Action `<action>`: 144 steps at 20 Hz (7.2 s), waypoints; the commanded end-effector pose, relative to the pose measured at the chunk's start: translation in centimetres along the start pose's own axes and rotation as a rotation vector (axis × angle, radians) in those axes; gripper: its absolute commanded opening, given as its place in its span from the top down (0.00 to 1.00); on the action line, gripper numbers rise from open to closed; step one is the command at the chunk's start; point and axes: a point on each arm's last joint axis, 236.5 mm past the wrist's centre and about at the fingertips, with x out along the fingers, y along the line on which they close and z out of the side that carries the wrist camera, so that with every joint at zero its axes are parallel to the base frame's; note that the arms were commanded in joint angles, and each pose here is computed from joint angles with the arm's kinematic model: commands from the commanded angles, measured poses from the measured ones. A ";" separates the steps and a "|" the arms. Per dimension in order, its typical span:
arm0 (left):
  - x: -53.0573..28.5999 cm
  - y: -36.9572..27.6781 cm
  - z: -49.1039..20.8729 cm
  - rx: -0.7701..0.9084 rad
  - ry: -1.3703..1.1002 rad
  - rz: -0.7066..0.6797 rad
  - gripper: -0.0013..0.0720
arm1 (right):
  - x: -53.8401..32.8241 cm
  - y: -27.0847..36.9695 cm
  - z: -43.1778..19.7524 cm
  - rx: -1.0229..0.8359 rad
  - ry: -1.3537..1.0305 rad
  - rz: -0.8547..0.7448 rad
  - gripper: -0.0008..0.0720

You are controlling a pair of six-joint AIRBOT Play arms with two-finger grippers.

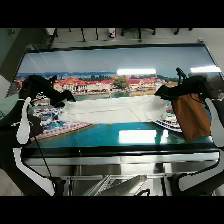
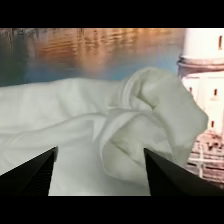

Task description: Fold the shirts.

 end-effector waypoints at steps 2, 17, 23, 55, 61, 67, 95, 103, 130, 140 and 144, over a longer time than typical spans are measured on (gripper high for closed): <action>-2.5 -1.4 0.8 0.037 -0.002 -0.006 0.01 | -2.5 -3.1 -2.6 0.019 0.144 -0.031 0.05; -5.5 -5.8 0.5 0.056 -0.006 -0.013 0.96 | 5.1 -3.5 -5.0 0.083 0.248 0.042 0.96; 0.7 -16.8 -0.8 0.289 -0.051 -0.045 0.96 | 2.3 -1.8 -3.3 0.040 0.181 0.041 0.97; -28.6 -21.4 -3.5 0.346 -0.557 -0.359 0.96 | -5.0 31.4 -2.8 -0.437 -0.106 0.357 0.96; -33.1 -19.7 -6.8 0.359 -0.709 -0.328 0.96 | 15.7 47.0 -13.4 -0.471 -0.389 0.456 0.19; -31.2 -18.4 -8.3 0.344 -0.734 -0.314 0.96 | 11.2 39.1 -7.3 -0.439 -0.203 0.367 0.19; -31.2 -18.4 -9.1 0.356 -0.734 -0.311 0.96 | 12.7 17.7 -9.0 -0.019 0.280 0.216 0.97; -31.2 -18.5 -9.0 0.357 -0.736 -0.312 0.96 | -14.0 23.6 10.7 -0.173 -0.361 0.341 0.97; -24.5 -22.2 -8.9 0.418 -0.555 -0.364 0.96 | -29.0 -2.9 20.7 0.269 -0.875 0.141 0.97; -24.4 -22.2 -9.7 0.428 -0.531 -0.361 0.96 | -26.8 -6.8 9.1 0.516 -0.470 -0.205 0.97; -24.1 -22.1 -10.1 0.432 -0.510 -0.359 0.96 | -29.0 -7.6 3.5 0.613 -0.370 -0.373 0.97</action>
